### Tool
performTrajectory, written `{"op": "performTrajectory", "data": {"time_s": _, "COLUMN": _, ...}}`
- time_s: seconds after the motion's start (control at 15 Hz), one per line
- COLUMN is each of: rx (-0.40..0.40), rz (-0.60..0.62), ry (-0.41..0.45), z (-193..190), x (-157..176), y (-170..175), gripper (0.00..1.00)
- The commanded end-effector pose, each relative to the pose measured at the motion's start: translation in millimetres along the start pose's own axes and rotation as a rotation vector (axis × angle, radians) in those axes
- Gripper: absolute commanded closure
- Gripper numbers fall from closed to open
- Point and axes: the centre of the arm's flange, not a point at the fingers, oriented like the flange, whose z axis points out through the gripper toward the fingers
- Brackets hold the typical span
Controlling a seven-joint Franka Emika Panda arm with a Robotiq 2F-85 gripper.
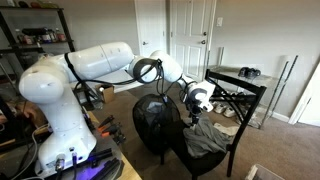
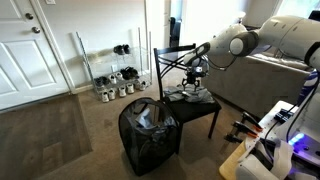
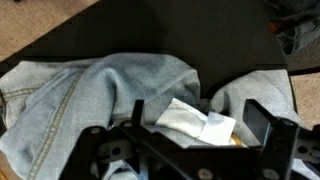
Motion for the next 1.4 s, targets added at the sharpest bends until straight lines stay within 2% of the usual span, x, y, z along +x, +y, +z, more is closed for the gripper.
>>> {"op": "performTrajectory", "data": {"time_s": 0.0, "rx": 0.056, "rz": 0.112, "ry": -0.075, "z": 13.4, "x": 28.2, "y": 6.3, "gripper": 0.0}}
{"op": "performTrajectory", "data": {"time_s": 0.13, "rx": 0.111, "rz": 0.157, "ry": -0.081, "z": 15.4, "x": 35.1, "y": 12.8, "gripper": 0.0}}
{"op": "performTrajectory", "data": {"time_s": 0.2, "rx": 0.146, "rz": 0.214, "ry": -0.07, "z": 14.6, "x": 40.3, "y": 13.8, "gripper": 0.0}}
{"op": "performTrajectory", "data": {"time_s": 0.33, "rx": 0.167, "rz": 0.318, "ry": -0.035, "z": 13.6, "x": 49.5, "y": 16.0, "gripper": 0.0}}
{"op": "performTrajectory", "data": {"time_s": 0.6, "rx": 0.181, "rz": 0.524, "ry": -0.007, "z": 17.2, "x": 61.6, "y": 19.2, "gripper": 0.0}}
{"op": "performTrajectory", "data": {"time_s": 1.13, "rx": 0.232, "rz": 0.893, "ry": 0.123, "z": 28.5, "x": 72.6, "y": 25.0, "gripper": 0.0}}
{"op": "performTrajectory", "data": {"time_s": 1.33, "rx": 0.197, "rz": 0.981, "ry": 0.135, "z": 31.1, "x": 68.3, "y": 27.0, "gripper": 0.0}}
